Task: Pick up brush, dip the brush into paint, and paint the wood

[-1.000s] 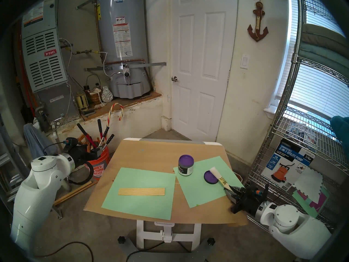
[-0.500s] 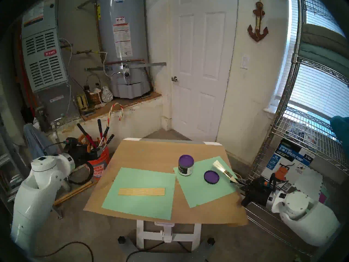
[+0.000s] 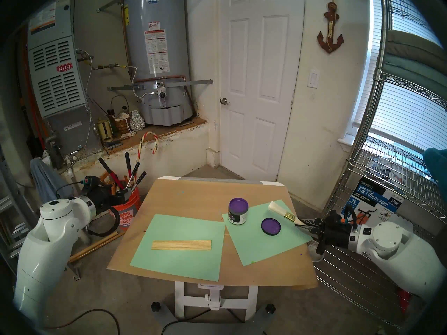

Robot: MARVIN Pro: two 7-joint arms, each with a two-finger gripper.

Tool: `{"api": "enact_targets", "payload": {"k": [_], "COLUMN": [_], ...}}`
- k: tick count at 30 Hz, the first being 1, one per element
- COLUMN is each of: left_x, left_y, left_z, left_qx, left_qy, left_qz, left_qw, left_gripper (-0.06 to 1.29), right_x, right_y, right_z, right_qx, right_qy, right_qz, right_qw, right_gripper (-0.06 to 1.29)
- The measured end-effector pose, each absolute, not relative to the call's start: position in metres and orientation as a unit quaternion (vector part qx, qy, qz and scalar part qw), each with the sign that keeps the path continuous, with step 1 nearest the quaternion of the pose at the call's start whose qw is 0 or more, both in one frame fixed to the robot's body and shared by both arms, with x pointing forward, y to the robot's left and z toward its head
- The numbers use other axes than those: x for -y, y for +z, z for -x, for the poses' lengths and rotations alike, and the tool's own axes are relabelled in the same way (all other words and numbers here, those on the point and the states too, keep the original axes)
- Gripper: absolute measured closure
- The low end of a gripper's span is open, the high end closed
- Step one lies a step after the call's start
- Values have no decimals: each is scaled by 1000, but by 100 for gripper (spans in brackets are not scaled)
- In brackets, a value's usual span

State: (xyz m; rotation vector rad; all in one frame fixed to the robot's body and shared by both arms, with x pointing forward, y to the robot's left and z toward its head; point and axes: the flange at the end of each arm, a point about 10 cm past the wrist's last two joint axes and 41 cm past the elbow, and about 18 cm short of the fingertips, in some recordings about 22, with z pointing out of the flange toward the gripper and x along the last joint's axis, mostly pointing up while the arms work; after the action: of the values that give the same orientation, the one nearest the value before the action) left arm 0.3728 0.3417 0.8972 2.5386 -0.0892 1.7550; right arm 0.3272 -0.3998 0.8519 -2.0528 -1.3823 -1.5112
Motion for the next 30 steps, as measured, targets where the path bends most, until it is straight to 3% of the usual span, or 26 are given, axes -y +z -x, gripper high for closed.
{"api": "enact_targets", "payload": {"k": [30], "left_x": [-342], "left_y": [897], "left_z": [-373], "left_qx": [29], "left_qy": [568], "left_qz": [-822], "left_qw": [27], "left_gripper": [-2], "right_x": [429], "right_y": [832], "right_z": [-346], "right_qx": [560], "right_qy": [-462], "right_qz": [671], "right_qw": [151], "right_gripper": [116]}}
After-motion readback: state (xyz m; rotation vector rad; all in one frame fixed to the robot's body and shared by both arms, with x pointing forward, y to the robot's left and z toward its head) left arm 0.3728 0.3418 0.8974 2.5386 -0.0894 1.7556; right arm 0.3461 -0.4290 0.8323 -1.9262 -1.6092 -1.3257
